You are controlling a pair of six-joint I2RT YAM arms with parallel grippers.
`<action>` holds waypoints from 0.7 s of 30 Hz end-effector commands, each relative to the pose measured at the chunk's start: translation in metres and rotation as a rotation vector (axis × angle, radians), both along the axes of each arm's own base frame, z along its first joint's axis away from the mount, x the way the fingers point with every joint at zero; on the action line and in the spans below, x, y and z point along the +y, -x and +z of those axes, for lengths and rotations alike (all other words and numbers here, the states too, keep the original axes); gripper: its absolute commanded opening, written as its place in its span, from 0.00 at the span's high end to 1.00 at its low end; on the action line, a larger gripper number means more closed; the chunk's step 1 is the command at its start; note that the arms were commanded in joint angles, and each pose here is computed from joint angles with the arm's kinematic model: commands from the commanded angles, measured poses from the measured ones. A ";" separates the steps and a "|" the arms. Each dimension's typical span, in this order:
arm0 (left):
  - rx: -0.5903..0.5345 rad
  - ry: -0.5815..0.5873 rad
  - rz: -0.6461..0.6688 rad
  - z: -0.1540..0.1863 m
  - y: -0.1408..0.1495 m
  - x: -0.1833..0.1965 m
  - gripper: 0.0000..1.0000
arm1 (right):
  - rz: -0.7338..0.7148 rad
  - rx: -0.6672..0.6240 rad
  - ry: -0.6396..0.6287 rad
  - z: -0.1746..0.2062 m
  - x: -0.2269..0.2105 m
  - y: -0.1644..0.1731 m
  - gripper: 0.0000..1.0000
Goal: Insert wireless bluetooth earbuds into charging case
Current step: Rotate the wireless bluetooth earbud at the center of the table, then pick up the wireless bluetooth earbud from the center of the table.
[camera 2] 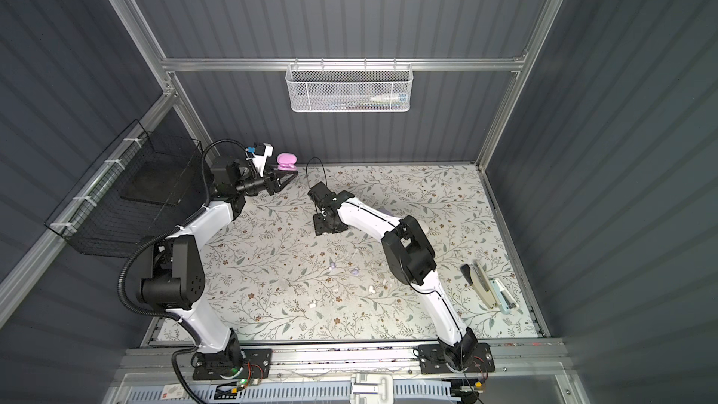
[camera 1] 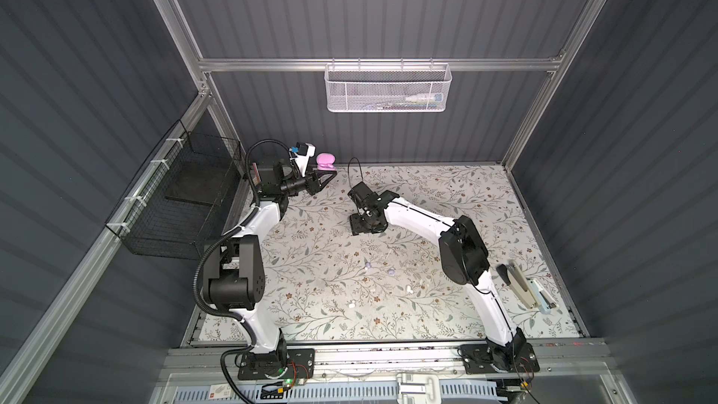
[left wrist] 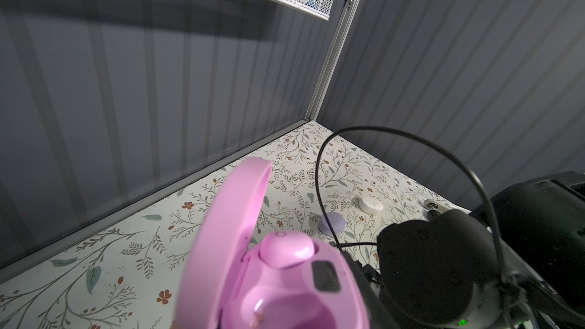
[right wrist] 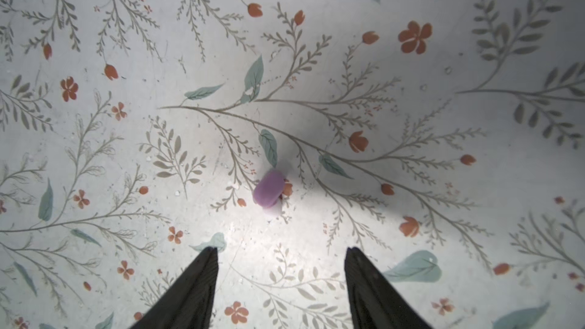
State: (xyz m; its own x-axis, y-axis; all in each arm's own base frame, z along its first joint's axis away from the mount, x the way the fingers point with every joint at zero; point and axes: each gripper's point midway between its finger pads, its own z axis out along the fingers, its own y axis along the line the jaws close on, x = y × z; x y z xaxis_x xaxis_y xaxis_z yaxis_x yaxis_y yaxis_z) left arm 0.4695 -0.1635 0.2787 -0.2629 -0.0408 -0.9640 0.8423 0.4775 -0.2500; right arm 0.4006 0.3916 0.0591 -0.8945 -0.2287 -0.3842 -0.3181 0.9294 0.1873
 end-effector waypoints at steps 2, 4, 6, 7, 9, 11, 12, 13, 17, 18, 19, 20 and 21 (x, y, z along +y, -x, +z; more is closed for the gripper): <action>-0.010 0.000 -0.019 0.006 0.001 -0.001 0.69 | -0.017 0.045 0.002 -0.013 0.005 0.000 0.36; -0.008 0.000 -0.017 0.005 0.001 -0.001 0.69 | -0.020 0.047 0.007 -0.016 0.006 -0.003 0.38; -0.005 -0.001 -0.018 0.004 0.001 -0.001 0.69 | -0.025 0.049 0.009 -0.018 0.008 -0.005 0.38; -0.006 -0.001 -0.018 0.004 0.001 -0.001 0.69 | -0.027 0.053 0.010 -0.019 0.009 -0.006 0.39; -0.006 -0.001 -0.018 0.004 0.001 -0.001 0.69 | -0.030 0.060 0.008 -0.022 0.012 -0.007 0.41; -0.005 -0.001 -0.017 0.004 0.001 -0.001 0.69 | -0.034 0.067 0.005 -0.025 0.014 -0.008 0.43; -0.008 0.000 -0.020 0.005 0.001 -0.001 0.69 | -0.037 0.069 0.006 -0.027 0.015 -0.008 0.44; -0.007 -0.001 -0.017 0.005 0.000 -0.001 0.69 | -0.042 0.069 0.010 -0.028 0.015 -0.009 0.45; -0.005 -0.001 -0.017 0.005 0.000 -0.001 0.69 | -0.055 0.068 0.017 -0.032 0.015 -0.011 0.47; -0.004 -0.001 -0.018 0.005 0.000 -0.001 0.69 | -0.060 0.069 0.020 -0.033 0.015 -0.012 0.48; -0.004 -0.002 -0.017 0.004 0.000 -0.001 0.69 | -0.061 0.070 0.022 -0.033 0.015 -0.011 0.49; -0.004 -0.002 -0.017 0.004 0.001 -0.001 0.69 | -0.064 0.072 0.025 -0.035 0.015 -0.012 0.50; -0.004 -0.002 -0.017 0.004 0.001 -0.001 0.69 | -0.065 0.075 0.028 -0.036 0.014 -0.012 0.50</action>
State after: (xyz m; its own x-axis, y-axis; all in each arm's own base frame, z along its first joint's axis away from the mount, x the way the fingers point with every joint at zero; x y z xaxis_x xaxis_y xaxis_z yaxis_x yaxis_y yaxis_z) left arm 0.4690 -0.1635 0.2760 -0.2798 -0.0403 -0.9592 0.8377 0.4780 -0.2644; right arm 0.4138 0.4088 0.0310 -0.9245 -0.1868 -0.3322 -0.2633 0.9433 0.2022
